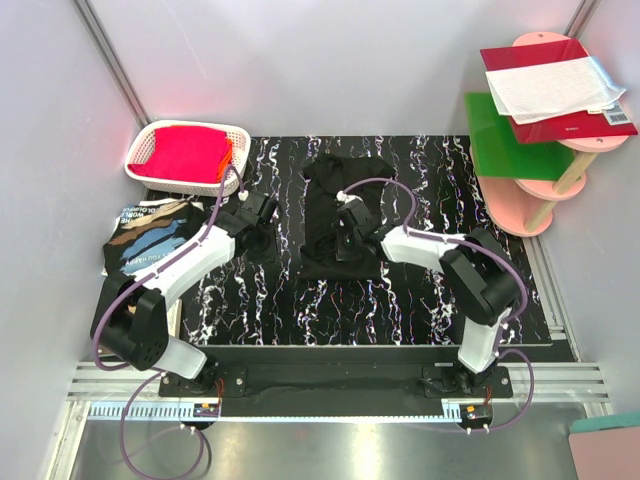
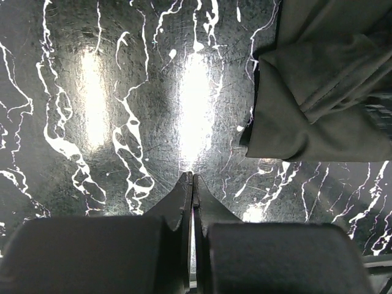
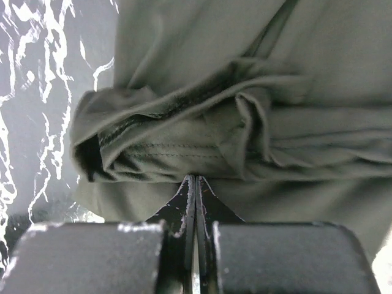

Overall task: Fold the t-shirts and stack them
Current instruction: Fold the folded rectangular tshirt in 1/3 of the way

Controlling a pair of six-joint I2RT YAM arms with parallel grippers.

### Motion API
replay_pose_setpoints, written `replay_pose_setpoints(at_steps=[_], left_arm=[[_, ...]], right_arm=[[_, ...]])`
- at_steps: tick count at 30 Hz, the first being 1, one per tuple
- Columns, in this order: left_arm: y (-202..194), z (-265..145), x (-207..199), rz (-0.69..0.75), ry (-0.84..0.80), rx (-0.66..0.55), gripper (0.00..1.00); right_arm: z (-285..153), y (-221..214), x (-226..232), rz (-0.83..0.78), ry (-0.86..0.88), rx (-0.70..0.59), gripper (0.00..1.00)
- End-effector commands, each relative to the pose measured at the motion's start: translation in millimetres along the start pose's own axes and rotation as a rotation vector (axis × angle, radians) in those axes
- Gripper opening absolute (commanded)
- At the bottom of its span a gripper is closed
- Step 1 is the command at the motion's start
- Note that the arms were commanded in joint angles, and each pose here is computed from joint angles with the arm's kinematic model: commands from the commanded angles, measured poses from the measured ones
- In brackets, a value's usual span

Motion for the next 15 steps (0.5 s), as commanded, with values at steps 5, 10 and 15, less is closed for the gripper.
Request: replay_pose_setpoints(at_steps=[5,10,15], left_arm=[[-1.7,8.9,7.2,-0.009,0.054,-0.018,0.00],[-4.8,12.9,10.6,-0.010,0.073,-0.010,0.00],[-7.4,16.2,13.8,-0.008,0.092,-0.002,0.00]], right_arm=[[13.7,32.6,19.4,0.012,0.102,-0.033,0.00],[22.5,44.6,17.3,0.022,0.050,-0.065,0.00],[35.5,58.3,8.9,0.022,-0.072,-0.121,0.00]])
Point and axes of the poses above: each gripper's point midway between its finger pads, its own z axis out along the fingers, its own x axis along the line the jaws close on, y = z × x, the point moved 8 cm from there along -z, back along the fingers, and after that the axes turned 10 degrees about -z, right-handed, at the moved point
